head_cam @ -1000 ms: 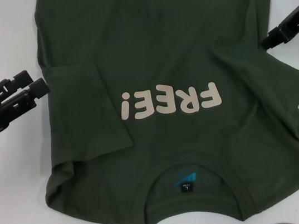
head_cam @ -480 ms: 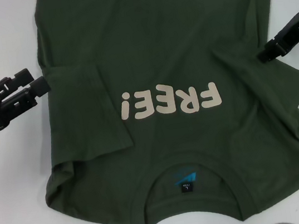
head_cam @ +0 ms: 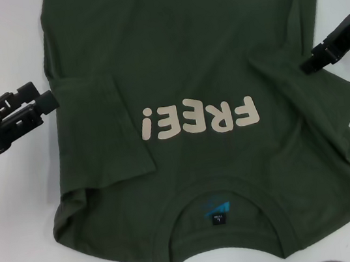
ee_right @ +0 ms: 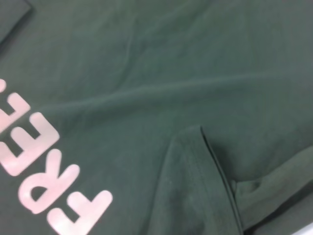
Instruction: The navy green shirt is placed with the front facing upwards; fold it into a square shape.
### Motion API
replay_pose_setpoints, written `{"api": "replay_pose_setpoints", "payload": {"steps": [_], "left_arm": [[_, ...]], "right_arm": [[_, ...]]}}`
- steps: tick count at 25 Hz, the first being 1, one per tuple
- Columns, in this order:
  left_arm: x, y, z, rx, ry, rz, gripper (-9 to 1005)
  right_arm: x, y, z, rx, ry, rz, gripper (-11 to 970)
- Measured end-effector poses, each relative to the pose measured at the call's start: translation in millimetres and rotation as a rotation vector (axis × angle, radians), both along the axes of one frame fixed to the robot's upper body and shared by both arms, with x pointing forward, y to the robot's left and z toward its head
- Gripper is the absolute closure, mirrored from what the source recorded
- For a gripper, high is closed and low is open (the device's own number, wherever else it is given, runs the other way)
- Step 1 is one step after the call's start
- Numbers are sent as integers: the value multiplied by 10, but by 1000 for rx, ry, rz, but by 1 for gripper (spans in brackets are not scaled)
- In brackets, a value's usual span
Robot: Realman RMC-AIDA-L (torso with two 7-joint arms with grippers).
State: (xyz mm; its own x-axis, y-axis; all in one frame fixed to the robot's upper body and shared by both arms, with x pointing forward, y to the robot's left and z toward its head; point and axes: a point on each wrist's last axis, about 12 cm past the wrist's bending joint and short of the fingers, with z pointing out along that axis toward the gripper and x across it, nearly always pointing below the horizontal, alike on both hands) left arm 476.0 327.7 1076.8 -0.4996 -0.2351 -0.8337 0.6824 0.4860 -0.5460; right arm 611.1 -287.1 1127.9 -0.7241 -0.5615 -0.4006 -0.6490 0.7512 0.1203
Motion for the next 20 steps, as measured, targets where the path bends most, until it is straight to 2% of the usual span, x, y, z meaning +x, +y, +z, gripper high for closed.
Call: {"api": "replay_pose_setpoints", "payload": {"steps": [4,9,14,20], "left_arm": [[3,-2,1,0,0,0,216],[14,-7,6,1,-3,-2,216],[17,-6,5,2,-2,0,215],[24,2,-4,8,1,11,215]], "right_arm": [[-7,-16,-8,-17,8,-1,604],[-6,16,-75,-84,-5,27,401],[12,64,-95,-90,-30,38,185],[23,100,-84,-81,-30,52,194]]}}
